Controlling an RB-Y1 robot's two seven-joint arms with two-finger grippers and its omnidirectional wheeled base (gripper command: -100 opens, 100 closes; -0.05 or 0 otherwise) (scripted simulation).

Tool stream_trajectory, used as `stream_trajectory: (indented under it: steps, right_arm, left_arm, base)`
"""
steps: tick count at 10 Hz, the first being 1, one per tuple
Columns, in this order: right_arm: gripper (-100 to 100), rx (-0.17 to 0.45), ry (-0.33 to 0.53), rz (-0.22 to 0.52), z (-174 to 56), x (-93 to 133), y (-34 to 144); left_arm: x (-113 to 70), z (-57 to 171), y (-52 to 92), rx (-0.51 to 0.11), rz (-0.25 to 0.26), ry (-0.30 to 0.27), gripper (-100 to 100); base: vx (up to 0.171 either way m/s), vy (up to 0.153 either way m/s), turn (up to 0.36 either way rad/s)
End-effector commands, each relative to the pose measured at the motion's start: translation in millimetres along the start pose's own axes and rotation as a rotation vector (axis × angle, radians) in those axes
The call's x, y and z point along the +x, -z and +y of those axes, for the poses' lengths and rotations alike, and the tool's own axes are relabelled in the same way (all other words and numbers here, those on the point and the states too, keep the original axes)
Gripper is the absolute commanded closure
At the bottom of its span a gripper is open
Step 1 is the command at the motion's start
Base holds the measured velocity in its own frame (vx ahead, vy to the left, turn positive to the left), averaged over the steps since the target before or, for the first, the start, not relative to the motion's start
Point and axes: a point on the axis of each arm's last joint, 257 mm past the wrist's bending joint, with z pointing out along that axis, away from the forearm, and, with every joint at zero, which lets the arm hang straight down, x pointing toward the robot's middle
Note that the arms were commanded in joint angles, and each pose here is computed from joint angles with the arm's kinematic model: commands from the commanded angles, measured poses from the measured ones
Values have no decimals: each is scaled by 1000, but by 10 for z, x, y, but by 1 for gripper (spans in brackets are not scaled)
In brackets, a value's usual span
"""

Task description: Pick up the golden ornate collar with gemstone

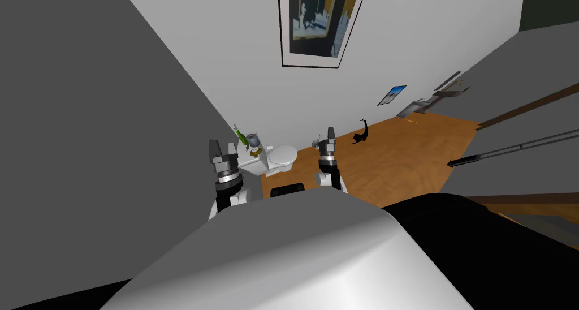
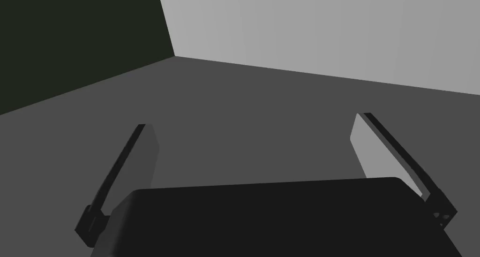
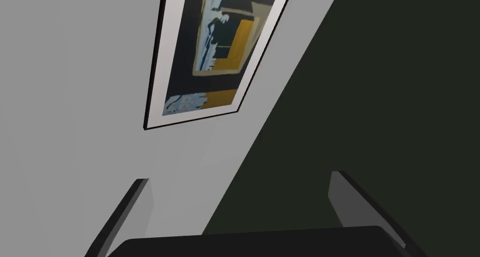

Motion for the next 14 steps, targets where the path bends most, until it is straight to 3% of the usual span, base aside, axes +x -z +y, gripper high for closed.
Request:
stream_trajectory:
  steps: [1, 7, 14]
  right_arm:
    - [0, 0, 0, 0, 0, 0, 0]
    - [0, 0, 0, 0, 0, 0, 0]
    - [0, 0, 0, 0, 0, 0, 0]
  left_arm:
    - [22, 89, 1, -26, 33, 13, -100]
    - [1, 540, -19, -172, 96, 113, -100]
    - [-38, 1016, -1, -343, 119, 212, -100]
  base:
    - [-4, -18, -11]
    - [-15, -49, -10]
    - [-10, -47, -9]
